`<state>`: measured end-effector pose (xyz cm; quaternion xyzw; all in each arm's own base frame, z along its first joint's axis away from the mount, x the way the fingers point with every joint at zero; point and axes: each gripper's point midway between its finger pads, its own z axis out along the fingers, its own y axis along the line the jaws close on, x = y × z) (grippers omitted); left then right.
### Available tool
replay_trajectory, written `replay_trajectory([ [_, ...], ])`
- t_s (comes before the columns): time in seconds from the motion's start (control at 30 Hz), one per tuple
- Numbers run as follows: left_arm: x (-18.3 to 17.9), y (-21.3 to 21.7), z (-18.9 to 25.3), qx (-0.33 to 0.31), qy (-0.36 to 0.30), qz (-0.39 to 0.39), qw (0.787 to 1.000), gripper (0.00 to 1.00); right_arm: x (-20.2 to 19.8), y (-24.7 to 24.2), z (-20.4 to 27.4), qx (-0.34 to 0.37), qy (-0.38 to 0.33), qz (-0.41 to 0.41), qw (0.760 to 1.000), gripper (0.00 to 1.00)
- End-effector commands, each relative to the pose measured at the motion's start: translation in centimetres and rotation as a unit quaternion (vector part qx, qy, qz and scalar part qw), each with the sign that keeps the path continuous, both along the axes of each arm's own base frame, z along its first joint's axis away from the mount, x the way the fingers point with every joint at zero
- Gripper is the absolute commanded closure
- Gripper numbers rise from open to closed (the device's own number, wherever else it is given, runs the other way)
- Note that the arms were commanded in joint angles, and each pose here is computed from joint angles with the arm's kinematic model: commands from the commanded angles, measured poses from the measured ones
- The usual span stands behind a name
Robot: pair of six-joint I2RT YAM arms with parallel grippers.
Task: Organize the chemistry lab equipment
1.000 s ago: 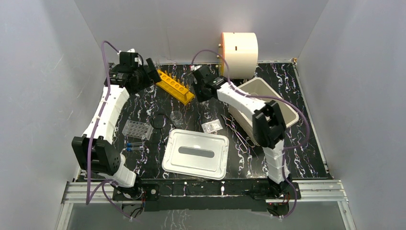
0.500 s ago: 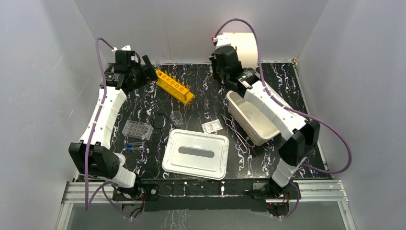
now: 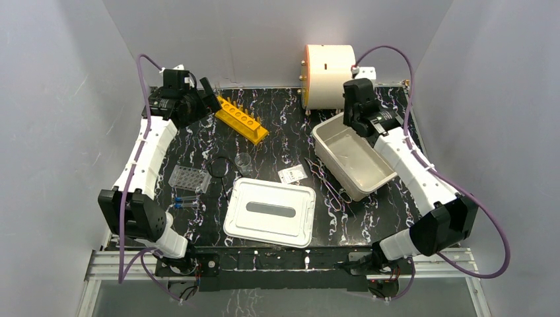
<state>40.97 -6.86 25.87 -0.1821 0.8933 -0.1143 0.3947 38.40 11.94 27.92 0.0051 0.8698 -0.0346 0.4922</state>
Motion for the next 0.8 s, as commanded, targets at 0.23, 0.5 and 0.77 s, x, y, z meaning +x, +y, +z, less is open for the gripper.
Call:
replay_trajectory([
  [0.23,0.5,-0.7,-0.2,-0.02,0.003,-0.006,1.0,0.02,-2.1,-4.9,-9.7,-0.011,0.116,-0.046,0.992,0.99],
  [0.5,1.0,-0.7,-0.8,-0.019,0.013,-0.006,1.0,0.02,-0.1,-6.2,-14.8,-0.02,0.179,0.001,0.984,0.98],
  [0.77,1.8,-1.8,-0.7,-0.045,0.018,-0.017,0.999,0.03,0.4,-6.8,-17.8,-0.044,0.212,0.02,0.976,0.97],
])
